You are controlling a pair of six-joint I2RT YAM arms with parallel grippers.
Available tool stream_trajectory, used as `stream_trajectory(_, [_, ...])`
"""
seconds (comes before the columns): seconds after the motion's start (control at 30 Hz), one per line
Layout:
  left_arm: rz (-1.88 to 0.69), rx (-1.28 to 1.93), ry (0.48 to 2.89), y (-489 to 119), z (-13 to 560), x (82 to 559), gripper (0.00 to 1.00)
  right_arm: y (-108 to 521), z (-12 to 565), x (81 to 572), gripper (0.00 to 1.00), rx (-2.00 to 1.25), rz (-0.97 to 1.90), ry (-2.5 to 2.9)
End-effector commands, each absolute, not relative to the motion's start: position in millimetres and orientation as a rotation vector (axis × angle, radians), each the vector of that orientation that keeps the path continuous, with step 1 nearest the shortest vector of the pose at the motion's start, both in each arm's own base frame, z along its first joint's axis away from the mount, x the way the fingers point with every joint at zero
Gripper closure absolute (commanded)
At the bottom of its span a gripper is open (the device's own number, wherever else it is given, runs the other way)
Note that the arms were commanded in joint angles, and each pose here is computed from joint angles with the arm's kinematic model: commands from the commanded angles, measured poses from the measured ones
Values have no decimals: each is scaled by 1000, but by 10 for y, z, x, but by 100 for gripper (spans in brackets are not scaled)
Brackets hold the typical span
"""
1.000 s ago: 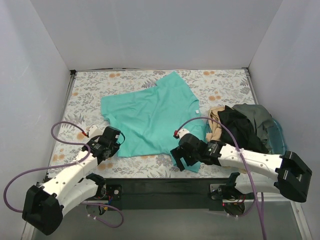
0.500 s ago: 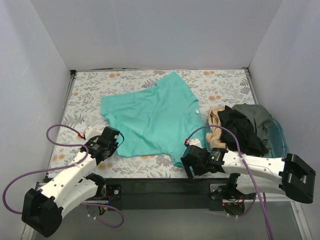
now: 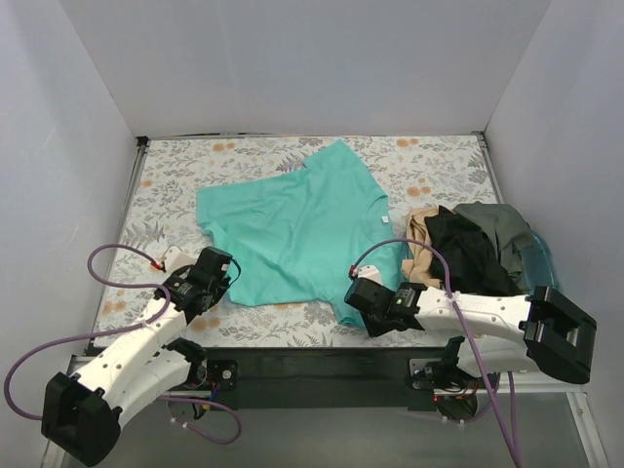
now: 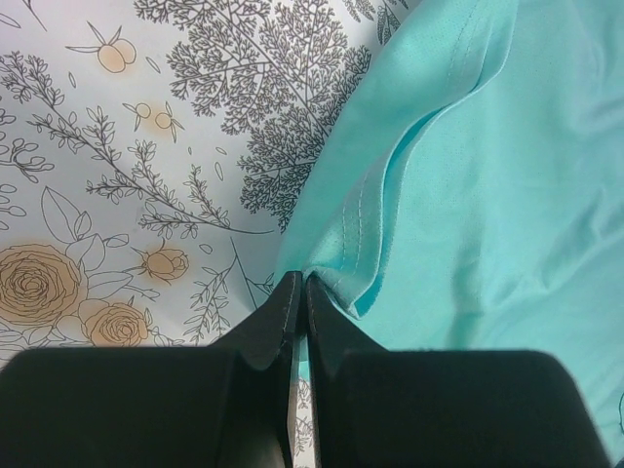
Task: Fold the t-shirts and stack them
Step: Flatten the tshirt out
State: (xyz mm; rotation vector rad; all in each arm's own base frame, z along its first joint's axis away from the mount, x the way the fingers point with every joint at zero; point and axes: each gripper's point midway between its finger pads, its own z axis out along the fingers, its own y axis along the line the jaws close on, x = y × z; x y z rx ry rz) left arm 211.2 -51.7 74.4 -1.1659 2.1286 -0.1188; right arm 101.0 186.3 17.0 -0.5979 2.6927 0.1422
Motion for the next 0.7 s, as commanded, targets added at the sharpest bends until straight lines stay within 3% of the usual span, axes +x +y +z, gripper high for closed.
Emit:
stream_trajectory(0.0, [-108, -1174, 2087, -467, 804, 2161, 100, 1685, 100, 1088, 89, -585, 14, 2690])
stream_trajectory(0.1, [-113, -1160, 2091, -488, 817, 2193, 100, 1696, 176, 1202, 99, -551, 9, 2657])
stream_trajectory(0.43, [-263, -1059, 1964, -751, 1267, 2792, 100, 1959, 1156, 2274, 99, -329, 244, 2342])
stream_trajectory(0.67, [-173, -1005, 1989, -815, 1637, 3107, 100, 1966, 2126, 2966, 99, -296, 295, 2107])
